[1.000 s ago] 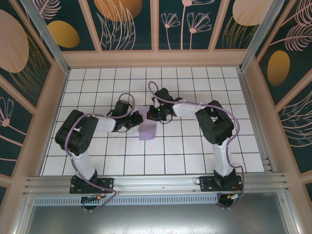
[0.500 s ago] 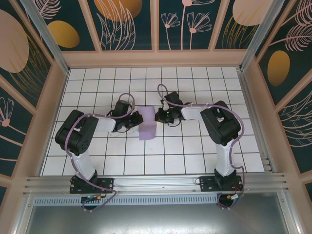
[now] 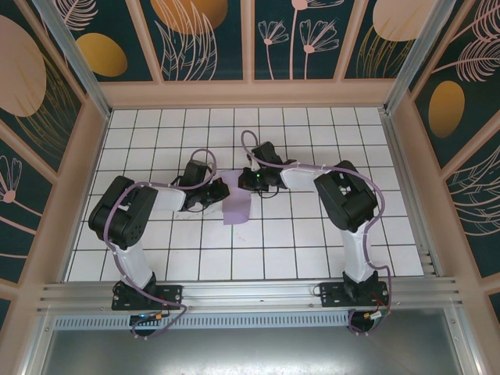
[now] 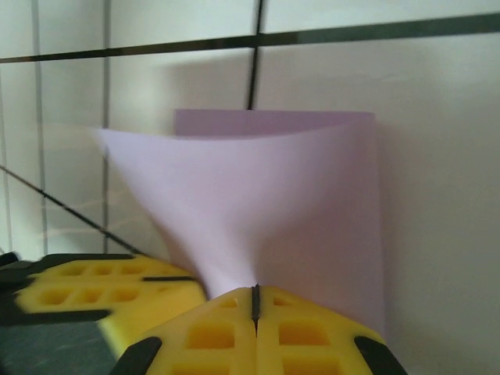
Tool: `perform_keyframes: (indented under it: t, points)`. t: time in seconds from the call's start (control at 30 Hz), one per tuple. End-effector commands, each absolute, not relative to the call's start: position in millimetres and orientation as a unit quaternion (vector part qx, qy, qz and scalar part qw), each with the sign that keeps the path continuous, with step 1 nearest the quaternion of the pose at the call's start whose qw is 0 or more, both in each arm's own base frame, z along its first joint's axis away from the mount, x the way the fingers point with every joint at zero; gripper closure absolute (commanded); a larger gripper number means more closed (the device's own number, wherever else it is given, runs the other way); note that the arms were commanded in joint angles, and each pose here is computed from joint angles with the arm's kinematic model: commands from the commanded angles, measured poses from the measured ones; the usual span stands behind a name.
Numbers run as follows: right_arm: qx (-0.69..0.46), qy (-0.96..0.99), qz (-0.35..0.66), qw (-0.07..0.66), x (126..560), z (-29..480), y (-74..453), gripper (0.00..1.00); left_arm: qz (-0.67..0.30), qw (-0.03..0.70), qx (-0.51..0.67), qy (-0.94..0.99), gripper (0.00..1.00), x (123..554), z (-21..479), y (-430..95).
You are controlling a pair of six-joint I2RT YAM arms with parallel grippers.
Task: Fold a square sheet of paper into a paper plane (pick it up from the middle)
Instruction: Fold the square sheet of paper in half at the center of the table.
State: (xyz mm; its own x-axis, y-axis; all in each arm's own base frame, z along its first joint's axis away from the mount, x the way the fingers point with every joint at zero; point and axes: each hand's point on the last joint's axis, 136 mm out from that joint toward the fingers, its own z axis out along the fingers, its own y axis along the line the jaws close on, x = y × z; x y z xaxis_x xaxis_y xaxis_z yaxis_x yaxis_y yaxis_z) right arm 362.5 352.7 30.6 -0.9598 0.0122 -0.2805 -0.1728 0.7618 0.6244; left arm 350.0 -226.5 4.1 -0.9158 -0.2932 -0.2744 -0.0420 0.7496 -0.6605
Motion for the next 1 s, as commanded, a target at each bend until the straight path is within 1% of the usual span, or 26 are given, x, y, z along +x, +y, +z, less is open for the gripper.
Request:
perform_keyframes:
  t: [0.0,0.17,0.2,0.3,0.4,0.5,0.6,0.7,0.83,0.97]
  points:
    - [-0.014,0.932,0.339,0.128,375.3,16.9,339.2,1.00,-0.127,0.028,-0.146,0.981,1.00,256.5,-104.1,-146.5]
    - [0.018,0.946,0.295,0.131,379.4,0.7,302.3,1.00,-0.125,0.026,-0.145,0.981,1.00,253.2,-105.5,-144.7]
    - [0.032,0.947,0.287,0.140,387.7,2.9,287.0,1.00,-0.125,0.025,-0.145,0.981,1.00,252.6,-105.7,-144.6]
    - [0.038,0.945,0.278,0.169,399.6,22.8,274.7,1.00,-0.126,0.026,-0.146,0.981,1.00,252.2,-105.2,-144.4]
    - [0.018,0.933,0.303,0.195,403.0,53.9,288.4,1.00,-0.126,0.027,-0.146,0.981,1.00,252.6,-104.8,-144.2]
    - [-0.011,0.924,0.329,0.192,394.4,66.3,314.5,1.00,-0.128,0.029,-0.146,0.981,1.00,254.0,-103.7,-145.1]
    - [-0.040,0.923,0.344,0.169,380.2,59.2,345.7,1.00,-0.128,0.029,-0.145,0.981,1.00,253.5,-104.0,-145.4]
    - [-0.046,0.921,0.357,0.146,375.4,45.8,362.4,1.00,-0.128,0.028,-0.145,0.981,1.00,253.3,-104.1,-145.3]
    - [-0.036,0.923,0.357,0.136,381.8,30.2,362.8,1.00,-0.128,0.028,-0.145,0.981,1.00,252.5,-103.7,-144.8]
    - [0.001,0.929,0.335,0.156,404.2,12.3,335.4,1.00,-0.128,0.026,-0.144,0.981,1.00,250.4,-104.5,-144.6]
